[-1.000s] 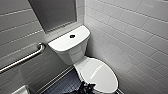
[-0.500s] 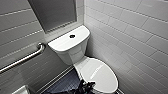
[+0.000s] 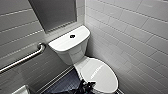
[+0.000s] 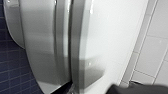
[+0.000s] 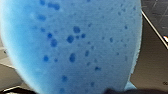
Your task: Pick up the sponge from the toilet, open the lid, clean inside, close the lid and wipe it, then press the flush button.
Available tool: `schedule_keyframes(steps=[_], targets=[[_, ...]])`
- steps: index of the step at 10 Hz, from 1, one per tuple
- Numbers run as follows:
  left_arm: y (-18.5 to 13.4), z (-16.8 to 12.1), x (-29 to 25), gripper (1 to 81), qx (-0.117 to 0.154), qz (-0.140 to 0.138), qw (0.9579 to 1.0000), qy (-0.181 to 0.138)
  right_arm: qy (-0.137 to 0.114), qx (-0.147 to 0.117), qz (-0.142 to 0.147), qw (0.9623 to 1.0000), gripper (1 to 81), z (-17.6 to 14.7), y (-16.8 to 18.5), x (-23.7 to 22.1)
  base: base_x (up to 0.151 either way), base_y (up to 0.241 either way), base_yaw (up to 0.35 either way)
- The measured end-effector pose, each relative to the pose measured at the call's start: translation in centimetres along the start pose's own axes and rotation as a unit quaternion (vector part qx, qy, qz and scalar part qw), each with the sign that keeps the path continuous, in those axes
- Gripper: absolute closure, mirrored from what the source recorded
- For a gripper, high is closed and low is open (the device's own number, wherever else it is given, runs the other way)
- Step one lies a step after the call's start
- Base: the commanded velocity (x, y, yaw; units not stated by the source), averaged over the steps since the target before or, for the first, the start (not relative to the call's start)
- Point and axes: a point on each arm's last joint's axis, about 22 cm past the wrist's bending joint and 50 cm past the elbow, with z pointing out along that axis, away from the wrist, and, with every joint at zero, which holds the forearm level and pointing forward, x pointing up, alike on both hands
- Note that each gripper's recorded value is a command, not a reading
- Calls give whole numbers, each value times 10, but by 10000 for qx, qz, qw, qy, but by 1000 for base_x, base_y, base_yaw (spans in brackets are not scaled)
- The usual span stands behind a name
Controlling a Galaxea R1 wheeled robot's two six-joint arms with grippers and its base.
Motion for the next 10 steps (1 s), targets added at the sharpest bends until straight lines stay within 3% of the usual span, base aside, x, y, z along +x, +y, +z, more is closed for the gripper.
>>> schedule_keyframes(steps=[5,10], targets=[[8,13,-6,10,-75,17,10000,48,0,0,0,10000,811,0,0,0,0,0,0],[18,7,-8,10,-15,-152,9997,-190,-10,23,7,10000,811,0,-2,-1,0,0,0]])
